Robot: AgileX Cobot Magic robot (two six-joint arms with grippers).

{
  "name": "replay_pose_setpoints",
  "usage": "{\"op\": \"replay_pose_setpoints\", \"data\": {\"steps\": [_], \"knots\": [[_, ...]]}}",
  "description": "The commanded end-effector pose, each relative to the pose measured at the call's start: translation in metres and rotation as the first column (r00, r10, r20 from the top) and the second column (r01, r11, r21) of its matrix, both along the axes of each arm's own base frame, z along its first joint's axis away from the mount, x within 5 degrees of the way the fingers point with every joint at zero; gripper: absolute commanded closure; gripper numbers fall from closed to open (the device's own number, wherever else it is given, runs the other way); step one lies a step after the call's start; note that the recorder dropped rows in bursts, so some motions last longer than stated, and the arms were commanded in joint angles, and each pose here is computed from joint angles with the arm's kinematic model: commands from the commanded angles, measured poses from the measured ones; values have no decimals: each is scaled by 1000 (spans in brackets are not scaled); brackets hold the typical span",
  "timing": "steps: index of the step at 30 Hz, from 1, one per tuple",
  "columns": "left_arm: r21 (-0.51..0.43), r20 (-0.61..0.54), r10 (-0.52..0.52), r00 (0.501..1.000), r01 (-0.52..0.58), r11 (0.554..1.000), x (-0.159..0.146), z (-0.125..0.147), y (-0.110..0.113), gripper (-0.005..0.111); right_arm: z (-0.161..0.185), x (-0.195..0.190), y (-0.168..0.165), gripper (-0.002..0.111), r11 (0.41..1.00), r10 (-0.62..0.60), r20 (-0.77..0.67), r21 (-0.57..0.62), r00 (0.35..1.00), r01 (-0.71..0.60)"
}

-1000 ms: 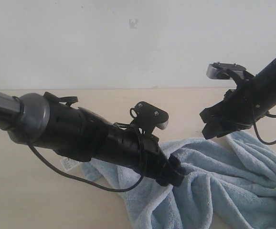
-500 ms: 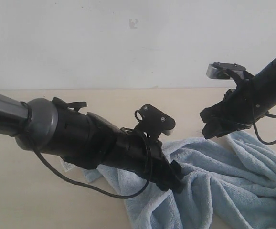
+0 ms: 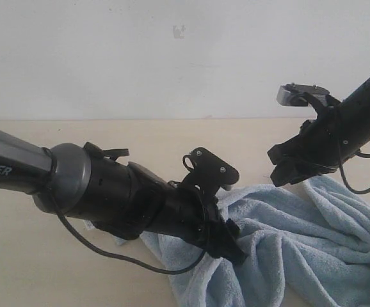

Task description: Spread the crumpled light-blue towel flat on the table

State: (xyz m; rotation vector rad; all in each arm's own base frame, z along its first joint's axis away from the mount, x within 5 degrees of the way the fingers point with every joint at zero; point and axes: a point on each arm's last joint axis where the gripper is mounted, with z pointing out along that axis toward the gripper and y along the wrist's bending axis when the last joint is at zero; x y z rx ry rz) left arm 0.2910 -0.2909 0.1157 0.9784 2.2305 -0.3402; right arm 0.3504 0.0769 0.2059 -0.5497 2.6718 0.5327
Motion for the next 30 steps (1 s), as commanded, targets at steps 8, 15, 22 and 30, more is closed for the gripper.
{"op": "replay_pose_setpoints", "data": {"steps": [8,15,22,30], "knots": [[56,99,183,978,-189,980,11,10,13,103,5,-1,-3,74,1000,-2,16,0,1000,2],[15,221,276,935,-286,958,-6,77,46,103,0,3,-17,73,985,-75,37,-153,996,80],[-22,316,392,864,-407,913,-41,125,99,103,1,14,-32,71,944,-147,164,-271,975,188],[-108,389,487,782,-486,867,-69,162,140,103,-19,39,-30,40,939,-153,178,-279,972,199]]}}
